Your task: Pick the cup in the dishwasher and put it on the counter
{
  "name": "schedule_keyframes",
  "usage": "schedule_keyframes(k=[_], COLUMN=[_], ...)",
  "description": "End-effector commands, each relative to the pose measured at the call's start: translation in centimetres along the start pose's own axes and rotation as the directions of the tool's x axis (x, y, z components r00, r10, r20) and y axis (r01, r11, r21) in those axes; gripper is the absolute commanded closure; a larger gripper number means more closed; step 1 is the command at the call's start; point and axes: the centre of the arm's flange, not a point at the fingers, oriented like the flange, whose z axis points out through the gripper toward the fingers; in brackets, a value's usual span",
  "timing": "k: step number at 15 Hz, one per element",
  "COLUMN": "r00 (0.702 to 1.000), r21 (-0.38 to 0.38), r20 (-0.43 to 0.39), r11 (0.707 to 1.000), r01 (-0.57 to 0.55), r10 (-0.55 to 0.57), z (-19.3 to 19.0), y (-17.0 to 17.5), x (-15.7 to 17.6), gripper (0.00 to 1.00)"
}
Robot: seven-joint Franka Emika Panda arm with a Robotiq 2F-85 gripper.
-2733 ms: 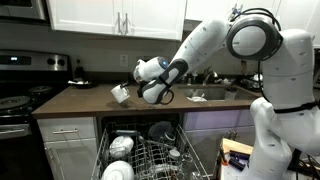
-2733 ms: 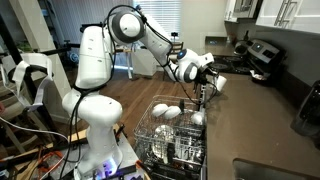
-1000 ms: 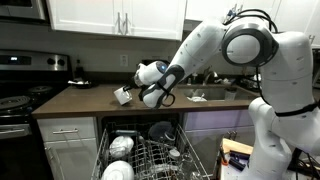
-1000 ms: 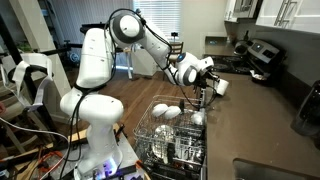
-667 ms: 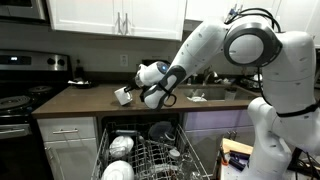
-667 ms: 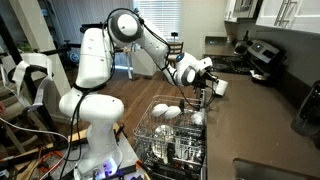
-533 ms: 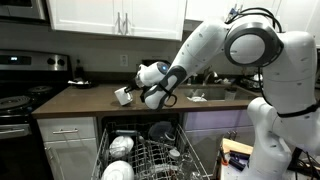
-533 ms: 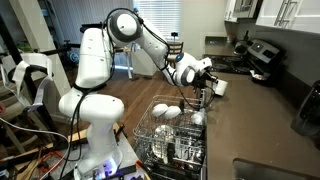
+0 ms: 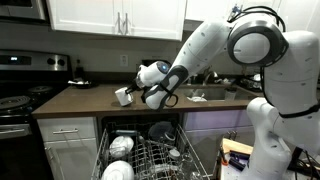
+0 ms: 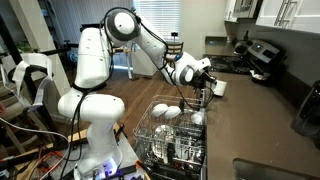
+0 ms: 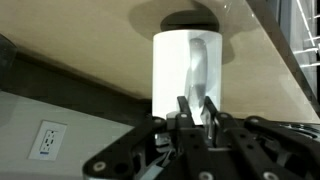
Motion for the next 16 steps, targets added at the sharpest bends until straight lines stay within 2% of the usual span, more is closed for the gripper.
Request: schedule_keyframes(k=[1,16], r00=[0.999,0.994], r21=[0.007,0.008], r20=[0.045,0.096], r11=[1.0,0.998], r01=[-0.028,-0.058], r10=[0.028,0.057], z=[-1.27,-1.4], y=[-0.13,0.25], x=[-0.03,0.1], gripper=[0.94,0.92])
